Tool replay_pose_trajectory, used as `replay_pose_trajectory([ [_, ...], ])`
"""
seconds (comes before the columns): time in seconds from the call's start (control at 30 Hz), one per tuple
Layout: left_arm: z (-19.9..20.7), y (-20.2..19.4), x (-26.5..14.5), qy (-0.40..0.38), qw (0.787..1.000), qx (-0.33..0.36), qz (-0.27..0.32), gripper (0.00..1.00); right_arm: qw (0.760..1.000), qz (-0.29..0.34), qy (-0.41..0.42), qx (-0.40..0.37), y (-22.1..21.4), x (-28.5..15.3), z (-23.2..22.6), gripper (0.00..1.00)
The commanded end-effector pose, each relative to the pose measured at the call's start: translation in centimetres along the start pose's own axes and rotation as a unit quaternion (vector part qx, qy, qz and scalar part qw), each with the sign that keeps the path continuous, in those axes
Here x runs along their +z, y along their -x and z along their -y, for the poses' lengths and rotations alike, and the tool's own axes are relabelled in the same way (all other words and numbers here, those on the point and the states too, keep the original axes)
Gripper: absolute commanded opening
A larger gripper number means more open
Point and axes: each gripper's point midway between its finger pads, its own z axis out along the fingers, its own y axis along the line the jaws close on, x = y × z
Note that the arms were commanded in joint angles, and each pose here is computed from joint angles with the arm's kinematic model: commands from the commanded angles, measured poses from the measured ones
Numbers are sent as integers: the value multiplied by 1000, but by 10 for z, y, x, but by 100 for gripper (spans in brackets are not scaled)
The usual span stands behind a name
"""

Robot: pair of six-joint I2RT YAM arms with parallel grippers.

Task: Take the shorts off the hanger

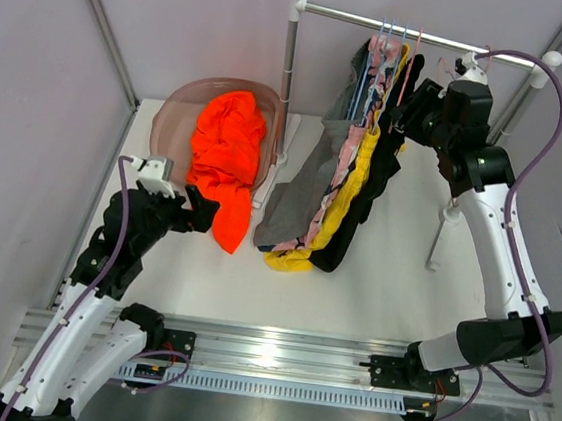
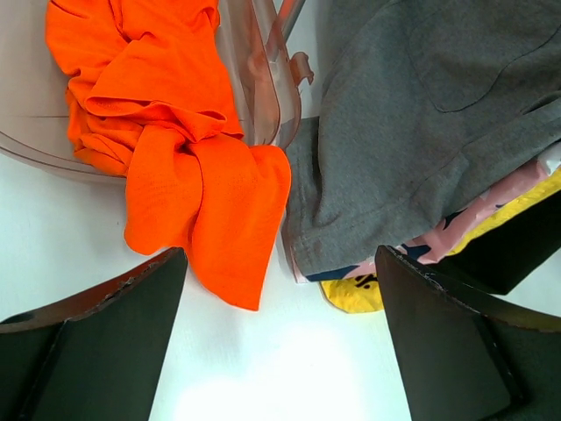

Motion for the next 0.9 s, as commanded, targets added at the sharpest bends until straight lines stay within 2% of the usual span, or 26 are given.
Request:
replay_pose_trajectory([
  [0.0,7,6,1,-16,1000,8,10,95,999,35,1,-7,20,9,-9,50],
  [0.13,7,7,1,-16,1000,9,11,95,999,33,-7,-13,20,18,-9,40],
  [0.3,7,6,2,-17,1000,9,9,94,999,35,-9,-15,23,27,-11,40],
  [0.33,7,6,2,-17,1000,9,9,94,999,37,-11,-16,24,30,-11,37],
  [0.47,6,6,2,-14,1000,10,9,94,999,34,-15,-17,24,35,-12,17],
  [0.5,5,6,2,-13,1000,11,10,94,999,34,-17,-17,25,36,-11,5],
  [0.53,5,7,2,-13,1000,11,10,94,999,37,-21,-17,27,36,-11,0],
  [0.67,13,6,1,-35,999,23,6,94,998,39,-31,-27,32,29,-8,0],
  [0.87,72,15,-7,-144,987,65,13,95,995,79,-40,-40,61,-8,-7,0],
])
